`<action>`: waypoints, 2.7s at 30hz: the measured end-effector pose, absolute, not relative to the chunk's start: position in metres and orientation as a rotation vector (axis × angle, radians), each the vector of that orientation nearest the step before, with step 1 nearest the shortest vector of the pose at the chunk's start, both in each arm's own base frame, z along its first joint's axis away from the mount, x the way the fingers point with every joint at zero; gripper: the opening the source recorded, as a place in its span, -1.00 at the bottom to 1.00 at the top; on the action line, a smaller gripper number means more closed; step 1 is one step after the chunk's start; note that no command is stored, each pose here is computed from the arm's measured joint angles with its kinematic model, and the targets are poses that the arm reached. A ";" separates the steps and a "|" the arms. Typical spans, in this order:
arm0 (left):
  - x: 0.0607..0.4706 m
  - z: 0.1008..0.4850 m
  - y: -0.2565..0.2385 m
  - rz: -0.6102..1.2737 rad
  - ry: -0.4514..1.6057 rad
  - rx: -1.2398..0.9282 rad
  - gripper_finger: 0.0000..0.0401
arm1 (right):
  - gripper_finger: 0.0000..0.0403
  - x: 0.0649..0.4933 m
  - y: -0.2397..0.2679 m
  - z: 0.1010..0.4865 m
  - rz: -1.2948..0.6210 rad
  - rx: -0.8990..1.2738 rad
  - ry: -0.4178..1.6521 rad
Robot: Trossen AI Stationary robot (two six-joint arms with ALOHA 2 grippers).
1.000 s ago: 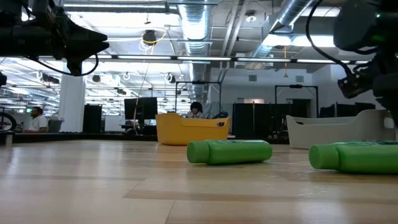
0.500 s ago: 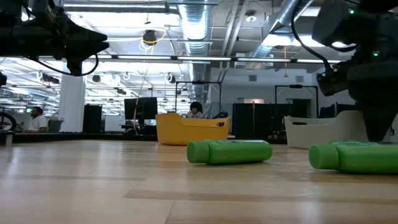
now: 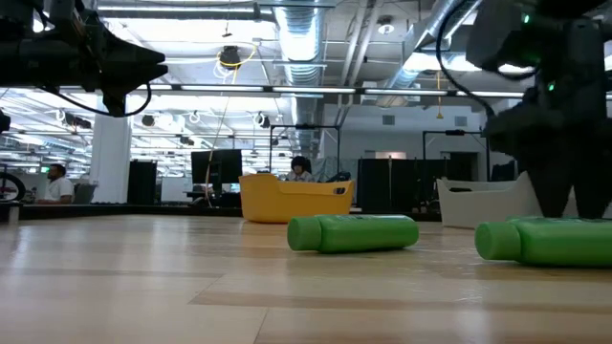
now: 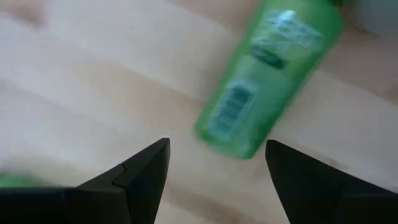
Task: Pick & Place Travel size toiletries
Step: Put the green shampoo bottle into the gray bin
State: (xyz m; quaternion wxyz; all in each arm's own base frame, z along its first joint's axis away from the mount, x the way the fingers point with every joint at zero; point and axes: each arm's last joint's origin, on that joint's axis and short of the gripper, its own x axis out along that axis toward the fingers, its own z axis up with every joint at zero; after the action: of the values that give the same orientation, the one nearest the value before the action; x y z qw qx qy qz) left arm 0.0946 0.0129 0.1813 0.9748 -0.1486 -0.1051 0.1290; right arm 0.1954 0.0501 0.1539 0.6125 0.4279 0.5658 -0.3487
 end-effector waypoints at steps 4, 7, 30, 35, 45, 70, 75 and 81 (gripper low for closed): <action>0.095 0.181 0.013 0.260 -0.213 -0.300 -0.54 | 0.28 0.199 0.051 0.139 -0.868 0.950 1.351; 0.095 0.181 0.013 0.260 -0.212 -0.300 -0.54 | 0.28 0.202 0.051 0.131 -0.894 0.934 1.376; 0.095 0.181 0.013 0.256 -0.211 -0.299 -0.54 | 0.16 0.226 0.049 0.131 -1.014 0.930 1.311; 0.095 0.181 0.013 0.256 -0.212 -0.300 -0.54 | 0.21 0.228 0.048 0.141 -1.093 0.895 1.281; 0.095 0.181 0.013 0.258 -0.212 -0.300 -0.54 | 0.24 0.231 0.046 0.139 -1.171 0.929 1.205; 0.095 0.181 0.013 0.258 -0.212 -0.300 -0.54 | -0.27 0.241 0.044 0.142 -1.082 1.011 1.200; 0.095 0.181 0.013 0.256 -0.212 -0.299 -0.54 | -0.25 0.270 0.052 0.170 -0.871 0.983 1.148; 0.095 0.181 0.013 0.256 -0.212 -0.299 -0.54 | -0.27 0.288 0.025 0.218 -0.841 0.794 1.155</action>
State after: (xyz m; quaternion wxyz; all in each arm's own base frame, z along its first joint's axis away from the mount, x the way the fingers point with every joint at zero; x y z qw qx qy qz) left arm 0.0946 0.0128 0.1813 0.9751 -0.1485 -0.1049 0.1270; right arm 0.2879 0.0252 0.2177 0.6842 0.3542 0.5155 -0.3752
